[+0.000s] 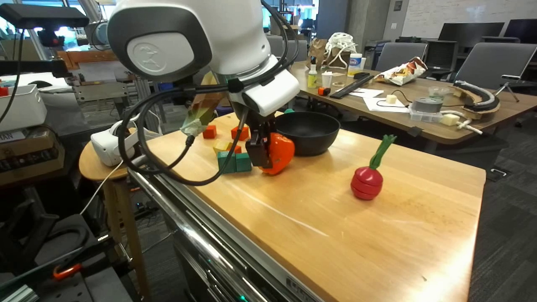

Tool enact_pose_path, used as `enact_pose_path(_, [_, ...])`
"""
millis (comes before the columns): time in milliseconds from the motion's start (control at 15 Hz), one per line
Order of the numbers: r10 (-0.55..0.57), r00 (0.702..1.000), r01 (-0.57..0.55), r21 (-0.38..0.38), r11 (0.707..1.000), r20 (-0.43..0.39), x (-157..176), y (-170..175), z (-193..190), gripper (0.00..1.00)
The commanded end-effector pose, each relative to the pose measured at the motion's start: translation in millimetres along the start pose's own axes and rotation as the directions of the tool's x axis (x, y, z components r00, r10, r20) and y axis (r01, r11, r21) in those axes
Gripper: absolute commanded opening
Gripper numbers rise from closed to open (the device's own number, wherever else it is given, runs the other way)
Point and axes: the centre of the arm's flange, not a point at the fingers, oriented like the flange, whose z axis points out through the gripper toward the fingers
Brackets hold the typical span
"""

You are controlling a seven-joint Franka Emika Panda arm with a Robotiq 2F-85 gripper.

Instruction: Remove the objects from the black bowl and put them on the table then move the apple to the right

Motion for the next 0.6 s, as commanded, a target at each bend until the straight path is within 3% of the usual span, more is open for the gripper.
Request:
enact_pose_path(0, [0.005,0.998,-0.01,-0.085,0.996,-0.057,8.3,19.7,-17.4,0.65])
enact_pose_path(200, [-0.023,0.994,0.004,-0.183,0.983,-0.103,26.4,22.7,-30.2,0.65])
enact_pose_path(533, [-0.079,0.992,0.049,-0.264,0.963,-0.104,50.7,34.0,-26.9,0.65])
